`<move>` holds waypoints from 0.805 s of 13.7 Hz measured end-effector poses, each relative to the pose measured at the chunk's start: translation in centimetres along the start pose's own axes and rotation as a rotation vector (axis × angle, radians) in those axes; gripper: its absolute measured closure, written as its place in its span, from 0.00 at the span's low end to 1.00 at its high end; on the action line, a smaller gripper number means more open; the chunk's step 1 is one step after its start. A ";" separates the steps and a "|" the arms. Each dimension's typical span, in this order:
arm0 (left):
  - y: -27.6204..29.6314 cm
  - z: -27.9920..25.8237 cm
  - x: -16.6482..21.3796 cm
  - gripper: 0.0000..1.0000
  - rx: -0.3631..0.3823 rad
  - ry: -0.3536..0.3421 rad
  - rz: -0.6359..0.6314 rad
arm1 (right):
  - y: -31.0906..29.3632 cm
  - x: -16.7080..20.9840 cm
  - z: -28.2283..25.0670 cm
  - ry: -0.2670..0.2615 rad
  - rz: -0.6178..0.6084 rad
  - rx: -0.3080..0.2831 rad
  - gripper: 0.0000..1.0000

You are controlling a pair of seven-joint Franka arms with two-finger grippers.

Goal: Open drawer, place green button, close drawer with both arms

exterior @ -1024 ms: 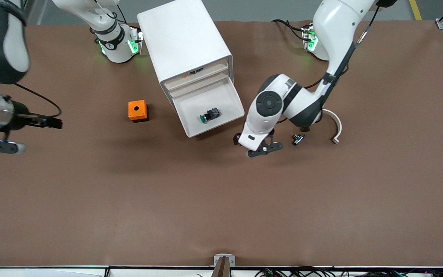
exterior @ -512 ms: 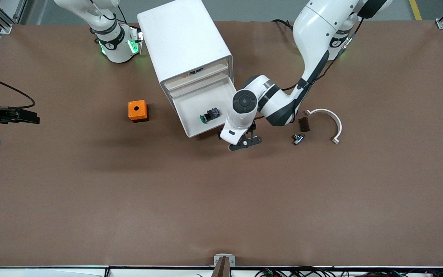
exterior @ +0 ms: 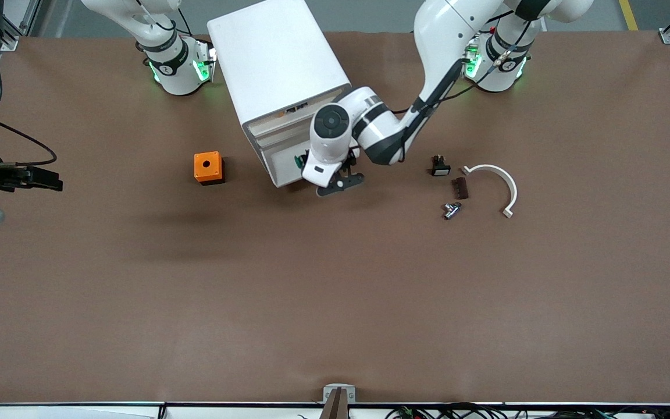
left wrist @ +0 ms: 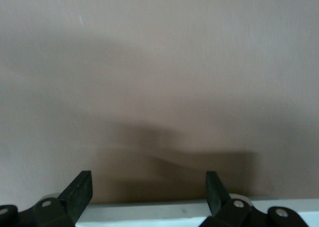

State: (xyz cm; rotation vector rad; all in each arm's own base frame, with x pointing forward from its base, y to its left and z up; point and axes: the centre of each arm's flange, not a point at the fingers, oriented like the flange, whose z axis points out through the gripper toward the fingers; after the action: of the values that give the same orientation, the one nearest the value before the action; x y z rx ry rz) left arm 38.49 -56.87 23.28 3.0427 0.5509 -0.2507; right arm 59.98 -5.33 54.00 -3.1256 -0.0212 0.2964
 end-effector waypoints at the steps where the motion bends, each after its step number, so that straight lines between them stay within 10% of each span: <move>1: 0.5 0.3 -2.0 0.00 0.004 -0.002 -0.016 | -0.1 0.1 0.0 0.008 0.000 0.021 0.00; 7: 0.9 1.0 -5.5 0.00 0.027 -0.009 -0.067 | 0.7 0.3 -1.3 0.063 0.021 0.034 0.00; 11: 0.0 -2.6 1.8 0.00 -0.010 0.002 -0.148 | 0.9 0.0 -4.7 0.132 0.025 0.028 0.00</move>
State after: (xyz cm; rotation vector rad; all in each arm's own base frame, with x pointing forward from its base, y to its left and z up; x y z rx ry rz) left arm 40.53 -56.04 25.58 2.9965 0.7757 -0.2483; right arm 60.90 -6.23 58.57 -3.1118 0.0224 0.0888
